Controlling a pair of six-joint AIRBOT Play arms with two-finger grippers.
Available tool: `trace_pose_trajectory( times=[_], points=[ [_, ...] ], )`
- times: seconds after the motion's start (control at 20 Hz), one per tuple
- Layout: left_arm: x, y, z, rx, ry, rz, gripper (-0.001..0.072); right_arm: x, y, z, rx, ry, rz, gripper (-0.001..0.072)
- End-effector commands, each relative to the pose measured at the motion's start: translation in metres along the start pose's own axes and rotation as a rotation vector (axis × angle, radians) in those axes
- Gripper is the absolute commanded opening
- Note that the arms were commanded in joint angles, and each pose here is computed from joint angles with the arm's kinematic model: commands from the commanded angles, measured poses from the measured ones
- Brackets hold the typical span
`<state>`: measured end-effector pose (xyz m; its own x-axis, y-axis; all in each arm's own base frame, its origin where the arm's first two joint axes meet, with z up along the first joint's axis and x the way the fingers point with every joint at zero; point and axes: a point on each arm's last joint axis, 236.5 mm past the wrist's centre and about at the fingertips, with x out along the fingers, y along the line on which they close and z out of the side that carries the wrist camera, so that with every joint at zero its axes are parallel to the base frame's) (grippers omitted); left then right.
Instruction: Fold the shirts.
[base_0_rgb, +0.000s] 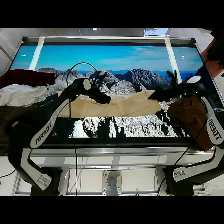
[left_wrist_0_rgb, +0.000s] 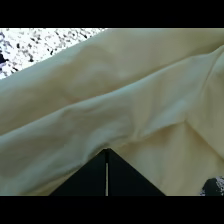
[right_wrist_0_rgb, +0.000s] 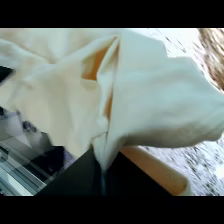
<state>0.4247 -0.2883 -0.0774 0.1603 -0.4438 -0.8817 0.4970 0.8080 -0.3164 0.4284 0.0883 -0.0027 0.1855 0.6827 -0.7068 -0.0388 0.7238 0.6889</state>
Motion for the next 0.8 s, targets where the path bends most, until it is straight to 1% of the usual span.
trace_pose_trajectory(
  times=[0.0,0.1,0.2,0.25,0.35,0.45,0.55,0.6,0.65,0.75],
  points=[
    [0.013,-0.006,-0.011,-0.045,0.041,-0.044,0.0013,-0.035,0.06,0.02,-0.103,-0.073,0.035,0.0033],
    [0.012,-0.023,0.001,-0.087,-0.003,-0.115,0.0013,-0.035,0.096,0.023,-0.173,-0.073,0.048,0.0032],
    [0.004,-0.041,0.016,-0.066,-0.043,-0.186,0.0012,-0.025,0.128,0.02,-0.234,-0.061,0.056,0.0033],
    [-0.003,-0.042,0.022,-0.034,-0.05,-0.18,0.0012,-0.02,0.145,0.02,-0.269,-0.062,0.064,0.0033],
    [-0.028,-0.023,0.038,0.045,-0.054,-0.09,0.0012,-0.011,0.179,0.02,-0.32,-0.08,0.076,0.0032],
    [-0.079,0.021,0.059,0.091,-0.069,0.091,0.0012,-0.005,0.214,0.026,-0.36,-0.136,0.084,0.0031],
    [-0.147,0.068,0.078,0.073,-0.121,0.276,0.0012,0.01,0.249,0.03,-0.387,-0.2,0.101,0.003],
    [-0.182,0.085,0.085,0.054,-0.158,0.344,0.0012,0.021,0.264,0.03,-0.395,-0.226,0.113,0.003],
    [-0.219,0.101,0.088,0.032,-0.201,0.402,0.0012,0.037,0.282,0.027,-0.401,-0.244,0.135,0.003],
    [-0.277,0.116,0.087,-0.009,-0.278,0.457,0.0012,0.075,0.313,0.017,-0.402,-0.265,0.182,0.0029]
  ],
)
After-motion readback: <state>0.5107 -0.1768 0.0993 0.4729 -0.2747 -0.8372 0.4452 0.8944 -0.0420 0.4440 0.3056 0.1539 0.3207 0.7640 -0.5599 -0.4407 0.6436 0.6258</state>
